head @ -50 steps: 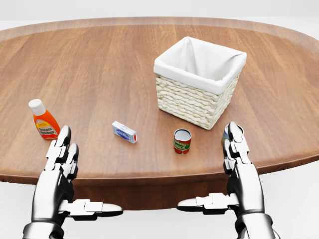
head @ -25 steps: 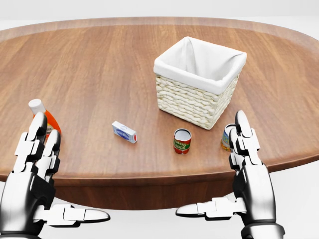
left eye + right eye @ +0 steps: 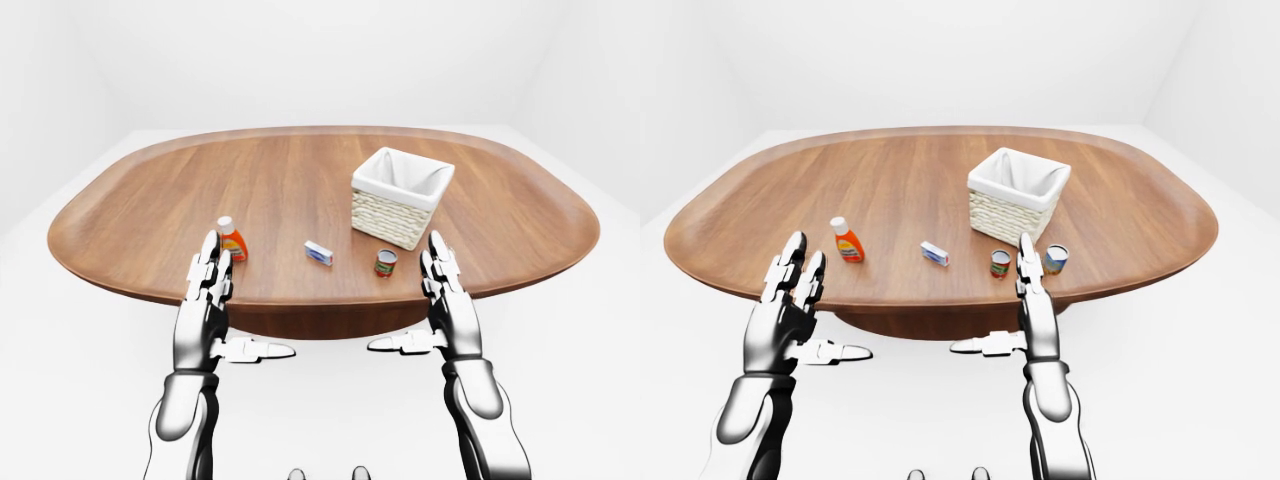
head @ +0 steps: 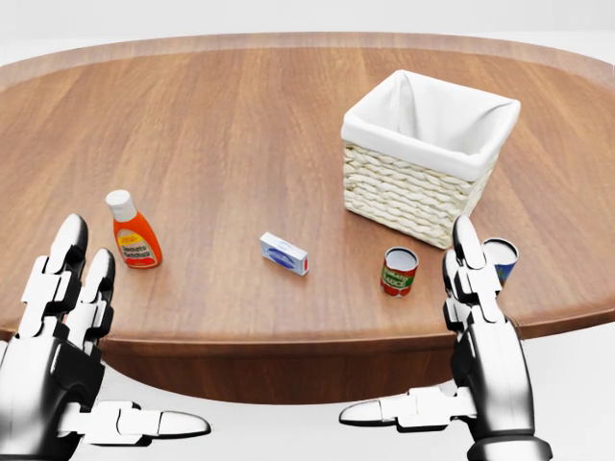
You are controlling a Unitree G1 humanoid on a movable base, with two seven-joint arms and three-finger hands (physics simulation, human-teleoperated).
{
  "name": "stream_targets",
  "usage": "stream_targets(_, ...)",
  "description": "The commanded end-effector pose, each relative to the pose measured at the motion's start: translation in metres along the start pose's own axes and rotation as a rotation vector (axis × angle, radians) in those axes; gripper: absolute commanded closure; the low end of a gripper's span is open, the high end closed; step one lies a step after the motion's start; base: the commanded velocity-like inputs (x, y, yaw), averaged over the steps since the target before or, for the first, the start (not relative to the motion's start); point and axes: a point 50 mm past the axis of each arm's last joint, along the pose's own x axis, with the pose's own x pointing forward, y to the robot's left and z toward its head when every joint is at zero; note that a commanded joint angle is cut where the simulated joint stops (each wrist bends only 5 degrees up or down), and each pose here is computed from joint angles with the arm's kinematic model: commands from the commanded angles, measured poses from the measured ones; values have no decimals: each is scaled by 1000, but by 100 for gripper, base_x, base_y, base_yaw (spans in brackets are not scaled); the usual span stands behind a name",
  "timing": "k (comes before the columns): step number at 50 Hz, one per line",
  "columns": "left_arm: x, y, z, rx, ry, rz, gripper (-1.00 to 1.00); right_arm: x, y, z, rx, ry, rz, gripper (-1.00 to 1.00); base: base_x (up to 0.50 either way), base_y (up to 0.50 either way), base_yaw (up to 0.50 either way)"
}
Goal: Pick up the ketchup, and put it in the basket.
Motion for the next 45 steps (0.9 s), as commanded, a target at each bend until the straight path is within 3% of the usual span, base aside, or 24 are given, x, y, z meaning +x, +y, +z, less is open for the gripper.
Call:
stream_targets(1,-1,-1,1,3,-1,-7,-100,-1,1,0,-10,0,1,-100,0,50,0)
stream_targets(8,1,1,-3,-5,11,6,-100,0,1,0,-19,-1,-8,-100,0,44,0)
stream_targets(22,1,3,3,-10,-15,12,-100,2,2,5,25,-24,-16,-100,0,0,0)
stream_targets(45,0,4,8,-18,-37,19,-100,0,3,6,25,-25,-7,-100,49,0,0)
